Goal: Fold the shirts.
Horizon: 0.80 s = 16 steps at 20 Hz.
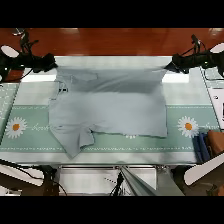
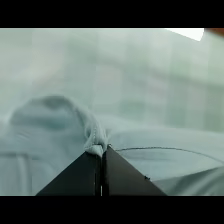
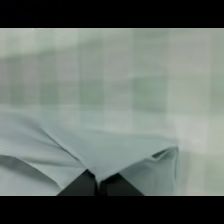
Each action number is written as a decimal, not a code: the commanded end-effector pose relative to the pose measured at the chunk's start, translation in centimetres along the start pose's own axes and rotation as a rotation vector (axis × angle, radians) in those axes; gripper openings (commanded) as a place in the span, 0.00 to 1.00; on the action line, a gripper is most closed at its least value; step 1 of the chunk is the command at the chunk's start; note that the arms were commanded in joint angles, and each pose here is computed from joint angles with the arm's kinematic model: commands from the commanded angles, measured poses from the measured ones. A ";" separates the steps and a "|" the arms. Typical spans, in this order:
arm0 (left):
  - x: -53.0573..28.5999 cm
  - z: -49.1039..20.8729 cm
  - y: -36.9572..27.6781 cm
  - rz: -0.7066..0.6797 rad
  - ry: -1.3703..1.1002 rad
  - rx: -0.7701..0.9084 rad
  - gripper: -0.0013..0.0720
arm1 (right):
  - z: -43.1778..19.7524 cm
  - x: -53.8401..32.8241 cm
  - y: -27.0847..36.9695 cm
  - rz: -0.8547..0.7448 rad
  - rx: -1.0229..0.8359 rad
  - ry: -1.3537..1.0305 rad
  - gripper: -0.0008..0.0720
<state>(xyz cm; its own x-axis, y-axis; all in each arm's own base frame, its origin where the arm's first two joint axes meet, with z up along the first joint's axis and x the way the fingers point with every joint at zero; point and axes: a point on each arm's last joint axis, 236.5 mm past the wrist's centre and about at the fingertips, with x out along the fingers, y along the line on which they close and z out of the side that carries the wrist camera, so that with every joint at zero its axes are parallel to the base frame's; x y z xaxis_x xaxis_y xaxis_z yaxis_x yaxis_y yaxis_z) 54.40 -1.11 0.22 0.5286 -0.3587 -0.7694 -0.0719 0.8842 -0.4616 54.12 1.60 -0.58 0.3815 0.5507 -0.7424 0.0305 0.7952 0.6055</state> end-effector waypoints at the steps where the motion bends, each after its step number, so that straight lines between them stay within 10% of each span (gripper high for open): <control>1: -1.4 -6.8 1.3 -0.046 0.306 0.055 0.05 | -5.5 -1.4 -0.9 -0.008 -0.011 0.233 0.05; 16: -1.9 -15.0 2.9 -0.039 0.595 0.000 0.05 | -11.7 2.0 -3.3 -0.075 0.086 0.404 0.05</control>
<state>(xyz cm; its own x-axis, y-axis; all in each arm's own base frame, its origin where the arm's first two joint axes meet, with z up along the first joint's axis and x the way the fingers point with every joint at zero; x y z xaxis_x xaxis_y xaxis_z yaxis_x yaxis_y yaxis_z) 42.00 -1.95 -6.46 0.0297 -0.4792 -0.8772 -0.0604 0.8751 -0.4801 44.18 3.07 -7.17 -0.0087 0.5646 -0.8253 0.1019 0.8215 0.5610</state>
